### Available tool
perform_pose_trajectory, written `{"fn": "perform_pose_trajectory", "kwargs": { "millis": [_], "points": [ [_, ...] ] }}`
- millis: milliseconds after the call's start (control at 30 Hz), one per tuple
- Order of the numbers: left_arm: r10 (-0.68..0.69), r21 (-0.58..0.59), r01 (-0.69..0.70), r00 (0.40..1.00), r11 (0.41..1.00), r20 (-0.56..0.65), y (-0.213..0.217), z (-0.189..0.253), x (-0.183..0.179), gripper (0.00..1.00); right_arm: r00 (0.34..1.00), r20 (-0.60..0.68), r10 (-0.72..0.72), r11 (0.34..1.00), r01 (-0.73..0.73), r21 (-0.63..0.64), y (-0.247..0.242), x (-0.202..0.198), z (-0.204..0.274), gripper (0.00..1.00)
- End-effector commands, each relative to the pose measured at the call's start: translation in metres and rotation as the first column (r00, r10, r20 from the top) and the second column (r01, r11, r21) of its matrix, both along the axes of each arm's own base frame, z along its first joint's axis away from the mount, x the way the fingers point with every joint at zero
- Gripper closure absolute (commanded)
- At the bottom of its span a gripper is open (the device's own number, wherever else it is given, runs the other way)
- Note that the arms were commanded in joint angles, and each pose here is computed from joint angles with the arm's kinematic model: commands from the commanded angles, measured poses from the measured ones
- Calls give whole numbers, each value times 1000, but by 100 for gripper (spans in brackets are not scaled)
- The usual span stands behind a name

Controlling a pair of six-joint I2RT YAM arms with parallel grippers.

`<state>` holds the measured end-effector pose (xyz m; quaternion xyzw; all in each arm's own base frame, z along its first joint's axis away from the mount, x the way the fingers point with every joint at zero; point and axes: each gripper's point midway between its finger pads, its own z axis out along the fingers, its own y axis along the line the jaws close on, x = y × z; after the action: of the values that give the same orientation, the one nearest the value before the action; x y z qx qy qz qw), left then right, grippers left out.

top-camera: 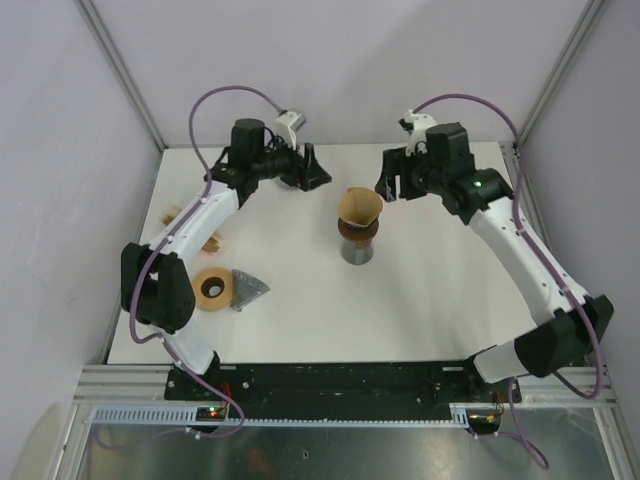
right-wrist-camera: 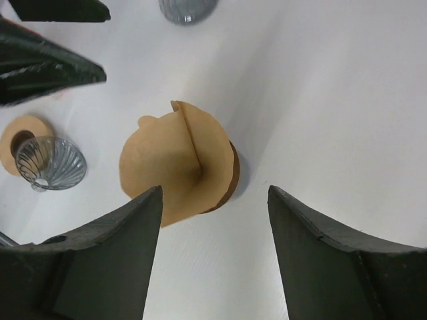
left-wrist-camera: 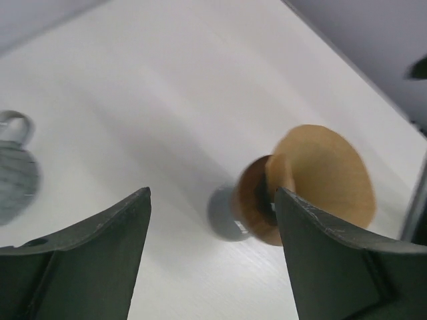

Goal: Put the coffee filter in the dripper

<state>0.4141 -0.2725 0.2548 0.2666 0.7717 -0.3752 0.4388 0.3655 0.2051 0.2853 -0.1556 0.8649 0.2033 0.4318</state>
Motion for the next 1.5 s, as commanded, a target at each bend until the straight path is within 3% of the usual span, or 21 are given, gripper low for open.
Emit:
{"fn": "perform_pose_trajectory", "kwargs": {
  "millis": [0, 133, 267, 500, 1000, 1467],
  "points": [
    [40, 44, -51, 976, 998, 213, 27, 45, 25, 21, 987, 153, -47, 998, 40, 43, -26, -16, 57, 30],
    [-18, 237, -61, 949, 970, 315, 44, 21, 47, 13, 979, 184, -83, 996, 78, 34, -47, -29, 60, 27],
    [-76, 433, -70, 947, 899, 311, 61, -18, 70, 8, 973, 206, -105, 994, 105, 13, -66, -40, 54, 19],
    [-155, 629, -104, 926, 771, 343, 82, -54, 113, 1, 975, 176, -138, 990, 143, -15, -83, -47, 32, 2],
    [-324, 835, -74, 900, 545, 291, 100, -121, 175, 1, 976, 154, -153, 984, 165, -63, -94, -53, 5, 1],
    [-313, 839, -42, 917, 542, 248, 96, -157, 189, 28, 974, 155, -163, 981, 177, -83, -98, -55, 0, 1]
  ]
}}
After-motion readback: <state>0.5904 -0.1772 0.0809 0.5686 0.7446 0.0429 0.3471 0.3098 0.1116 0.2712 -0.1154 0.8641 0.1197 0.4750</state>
